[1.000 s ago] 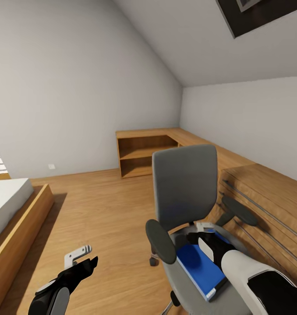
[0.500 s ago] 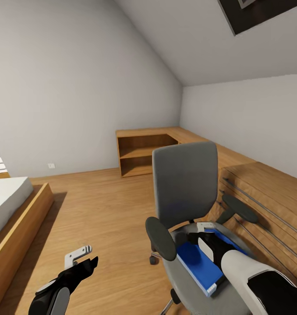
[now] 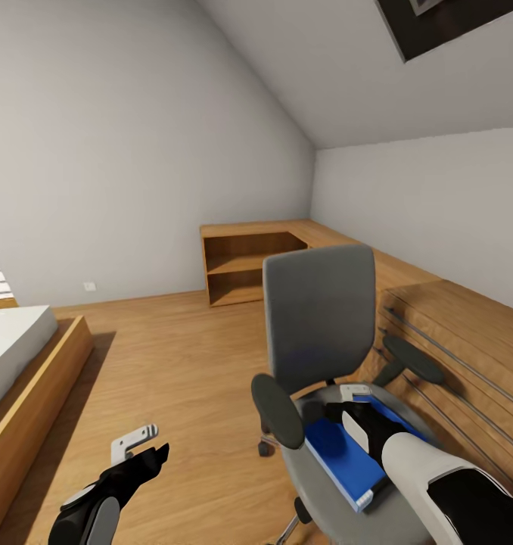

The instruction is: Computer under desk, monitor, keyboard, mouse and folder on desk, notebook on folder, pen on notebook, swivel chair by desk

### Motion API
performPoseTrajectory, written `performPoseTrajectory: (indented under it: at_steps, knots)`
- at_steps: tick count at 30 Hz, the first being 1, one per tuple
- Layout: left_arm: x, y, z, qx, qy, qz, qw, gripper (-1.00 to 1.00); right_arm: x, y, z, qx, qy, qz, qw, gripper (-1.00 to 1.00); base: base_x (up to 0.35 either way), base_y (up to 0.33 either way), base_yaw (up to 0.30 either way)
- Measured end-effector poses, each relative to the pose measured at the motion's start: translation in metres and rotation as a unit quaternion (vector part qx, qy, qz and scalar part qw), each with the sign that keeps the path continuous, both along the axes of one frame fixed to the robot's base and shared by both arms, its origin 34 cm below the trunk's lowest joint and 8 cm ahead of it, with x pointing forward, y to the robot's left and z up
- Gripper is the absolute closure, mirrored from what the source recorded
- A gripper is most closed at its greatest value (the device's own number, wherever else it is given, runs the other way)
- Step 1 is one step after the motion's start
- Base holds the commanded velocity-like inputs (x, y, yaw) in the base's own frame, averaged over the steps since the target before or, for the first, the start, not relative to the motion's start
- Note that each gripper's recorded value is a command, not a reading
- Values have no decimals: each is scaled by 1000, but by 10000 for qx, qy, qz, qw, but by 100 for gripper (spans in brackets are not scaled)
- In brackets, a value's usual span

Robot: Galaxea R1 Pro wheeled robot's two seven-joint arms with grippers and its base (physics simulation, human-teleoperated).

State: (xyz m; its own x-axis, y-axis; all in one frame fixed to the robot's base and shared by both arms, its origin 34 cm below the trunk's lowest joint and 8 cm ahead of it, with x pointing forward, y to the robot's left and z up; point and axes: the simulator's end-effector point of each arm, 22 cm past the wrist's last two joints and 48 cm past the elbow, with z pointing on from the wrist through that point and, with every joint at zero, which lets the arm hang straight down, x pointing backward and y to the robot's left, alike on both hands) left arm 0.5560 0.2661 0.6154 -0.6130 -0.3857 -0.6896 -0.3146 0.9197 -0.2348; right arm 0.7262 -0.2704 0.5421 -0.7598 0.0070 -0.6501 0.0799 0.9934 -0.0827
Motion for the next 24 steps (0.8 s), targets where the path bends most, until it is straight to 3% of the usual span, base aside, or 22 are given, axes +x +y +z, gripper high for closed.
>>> performPoseTrajectory:
  at_steps: [24]
  knots:
    - [0, 0, -1, 0, 18, -6, 10000, -100, 4, 0, 4, 3, -58, 2, 10000, -100, -152, 0, 0]
